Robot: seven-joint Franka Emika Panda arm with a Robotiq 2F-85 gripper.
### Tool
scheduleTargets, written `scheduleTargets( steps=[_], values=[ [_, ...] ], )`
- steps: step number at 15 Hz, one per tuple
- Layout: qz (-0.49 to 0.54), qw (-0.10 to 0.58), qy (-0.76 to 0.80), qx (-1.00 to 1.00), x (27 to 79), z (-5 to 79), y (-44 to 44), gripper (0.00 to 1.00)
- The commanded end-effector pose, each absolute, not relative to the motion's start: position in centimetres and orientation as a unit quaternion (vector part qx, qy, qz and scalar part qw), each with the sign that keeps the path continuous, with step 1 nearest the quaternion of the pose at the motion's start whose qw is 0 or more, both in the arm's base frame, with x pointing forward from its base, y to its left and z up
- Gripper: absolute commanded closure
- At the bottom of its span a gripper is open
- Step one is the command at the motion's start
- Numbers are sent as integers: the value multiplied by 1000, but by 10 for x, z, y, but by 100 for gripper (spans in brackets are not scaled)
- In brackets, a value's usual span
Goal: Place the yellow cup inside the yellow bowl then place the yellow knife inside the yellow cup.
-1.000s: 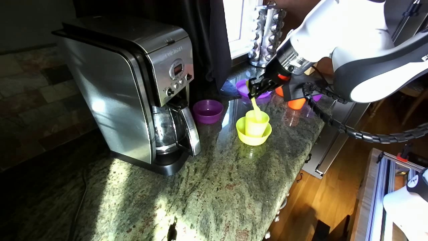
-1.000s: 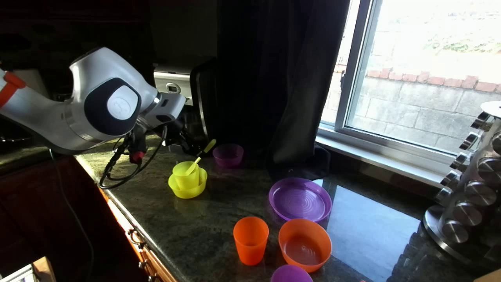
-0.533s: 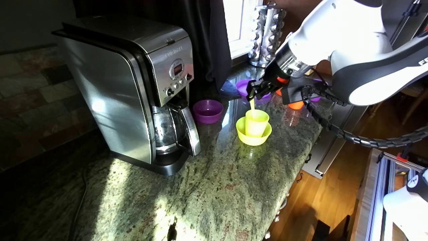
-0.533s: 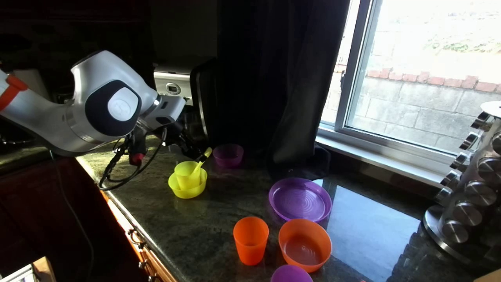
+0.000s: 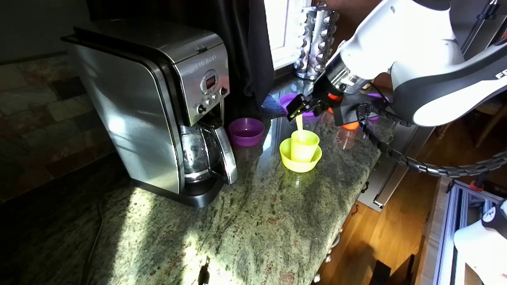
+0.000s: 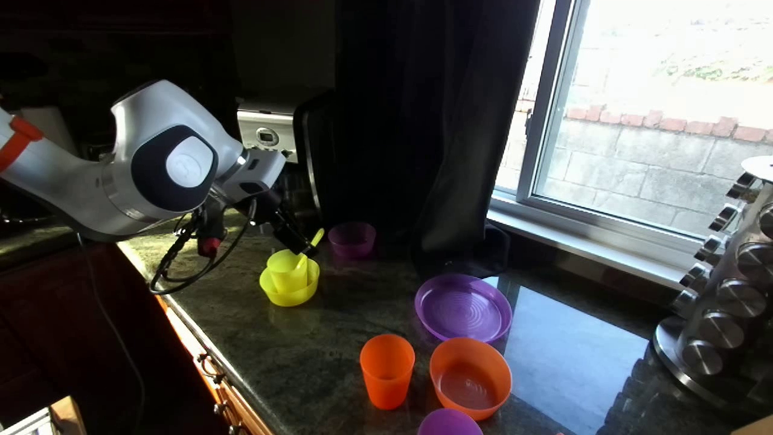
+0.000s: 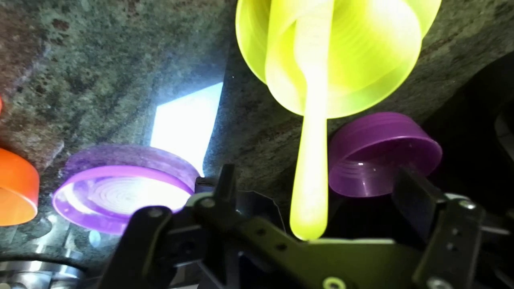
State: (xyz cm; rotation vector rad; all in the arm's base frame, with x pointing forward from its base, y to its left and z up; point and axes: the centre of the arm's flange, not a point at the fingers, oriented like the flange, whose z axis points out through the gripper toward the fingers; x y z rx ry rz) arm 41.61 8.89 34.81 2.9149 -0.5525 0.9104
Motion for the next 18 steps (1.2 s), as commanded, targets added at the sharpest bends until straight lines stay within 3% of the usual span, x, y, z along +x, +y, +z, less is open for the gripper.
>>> scheduleTargets(
  steps=[1,9,18],
  values=[
    [231,2,-167,959,408,360,85,0],
    [170,-44,-161,971,407,388,80,0],
    [110,-10,-172,979,402,429,62,0]
  ],
)
